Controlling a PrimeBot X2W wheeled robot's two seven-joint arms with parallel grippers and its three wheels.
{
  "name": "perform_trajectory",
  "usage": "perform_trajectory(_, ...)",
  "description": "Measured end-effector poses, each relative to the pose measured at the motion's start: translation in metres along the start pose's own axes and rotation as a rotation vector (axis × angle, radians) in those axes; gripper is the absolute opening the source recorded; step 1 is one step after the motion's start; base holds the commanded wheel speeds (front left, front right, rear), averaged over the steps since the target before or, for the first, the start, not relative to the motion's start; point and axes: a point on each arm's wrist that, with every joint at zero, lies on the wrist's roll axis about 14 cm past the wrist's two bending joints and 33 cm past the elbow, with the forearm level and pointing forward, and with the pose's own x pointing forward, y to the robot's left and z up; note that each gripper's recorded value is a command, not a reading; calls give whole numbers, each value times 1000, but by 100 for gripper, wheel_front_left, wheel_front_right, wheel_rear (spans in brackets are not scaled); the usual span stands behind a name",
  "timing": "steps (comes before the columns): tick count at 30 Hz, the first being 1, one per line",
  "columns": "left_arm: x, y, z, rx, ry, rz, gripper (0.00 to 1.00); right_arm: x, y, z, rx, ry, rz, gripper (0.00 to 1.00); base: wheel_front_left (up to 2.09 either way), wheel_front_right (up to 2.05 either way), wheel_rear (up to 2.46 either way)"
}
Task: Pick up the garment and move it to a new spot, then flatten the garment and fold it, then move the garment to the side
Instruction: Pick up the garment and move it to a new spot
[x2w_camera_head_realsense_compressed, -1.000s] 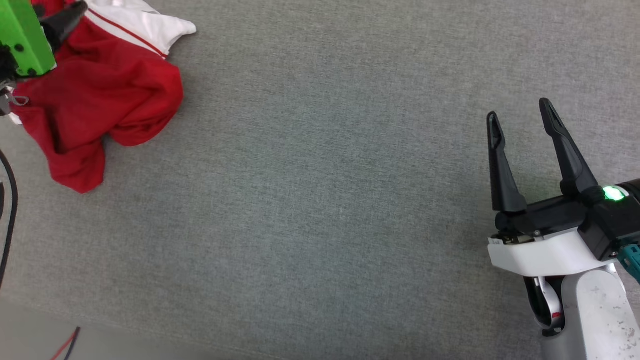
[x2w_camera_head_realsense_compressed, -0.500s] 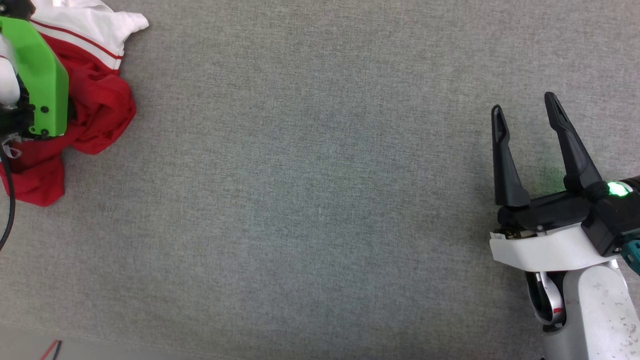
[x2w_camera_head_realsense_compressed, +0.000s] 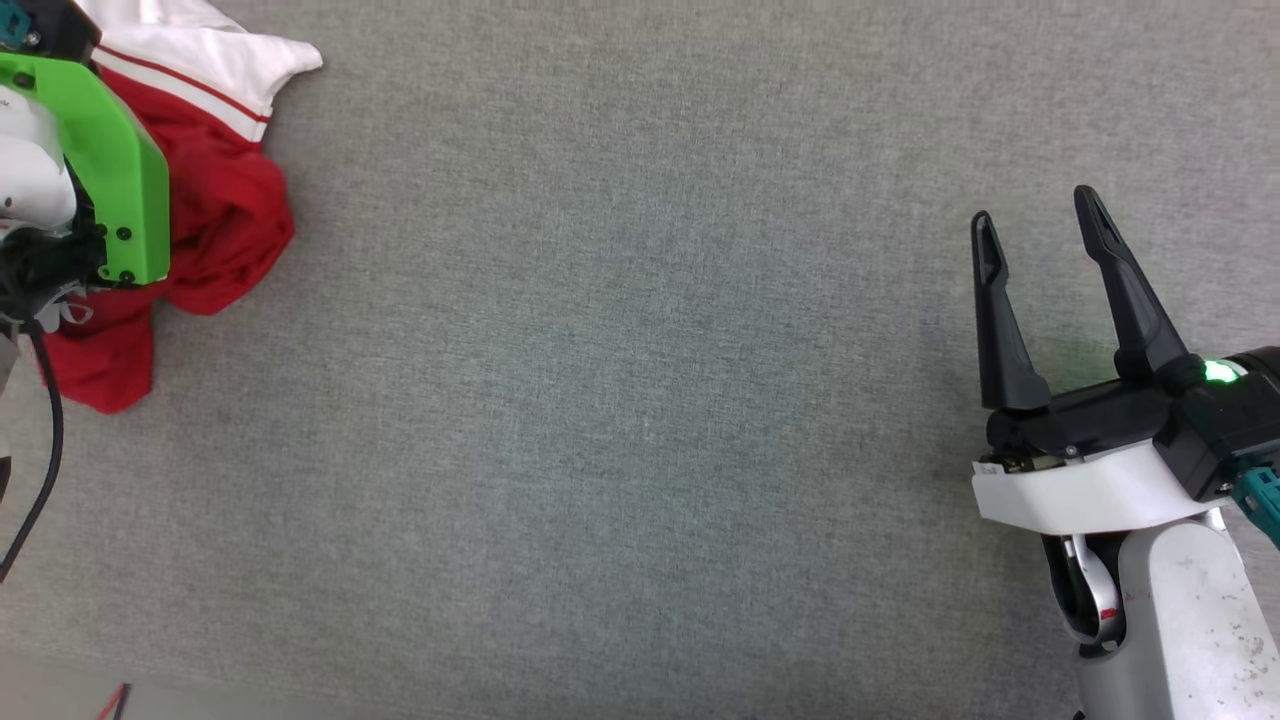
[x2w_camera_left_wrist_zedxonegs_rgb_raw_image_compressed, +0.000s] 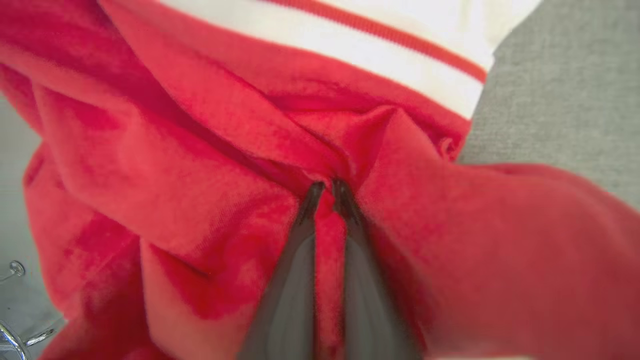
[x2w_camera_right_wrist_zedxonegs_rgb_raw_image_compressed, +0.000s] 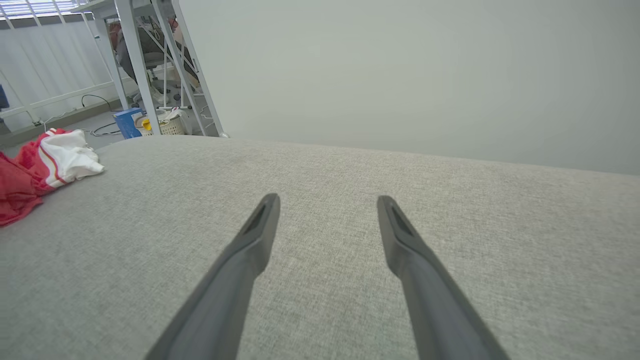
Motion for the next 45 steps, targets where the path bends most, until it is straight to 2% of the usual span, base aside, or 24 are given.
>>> perform_trajectory(4,-24,-4,25,22,-123,-13,0,-2,2,14,7,-26,0,100,0,0,0)
perform_trajectory(7,-47,-6,41,76,-194,-8,0,-7,5,23,16,-38,0,100,0,0,0)
perform_trajectory(13,-89,-39,73,194,-334,-55,0,-14,11,45,23,-76,4,100,0,0,0)
perform_trajectory(23,-129,-154,131,462,-531,-238,0,-37,-11,78,30,-133,-75,100,0,0,0)
perform_trajectory(29,-151,-251,153,630,-631,-415,0,-61,-35,89,25,-143,-160,100,0,0,0)
perform_trajectory(36,-171,-354,147,822,-708,-620,0,-89,-67,107,-6,-169,-273,100,0,0,0)
perform_trajectory(41,-171,-401,128,897,-723,-746,0,-108,-86,113,-24,-175,-345,100,0,0,0)
perform_trajectory(45,-139,-409,101,890,-641,-795,0,-114,-92,109,-28,-158,-370,100,0,0,0)
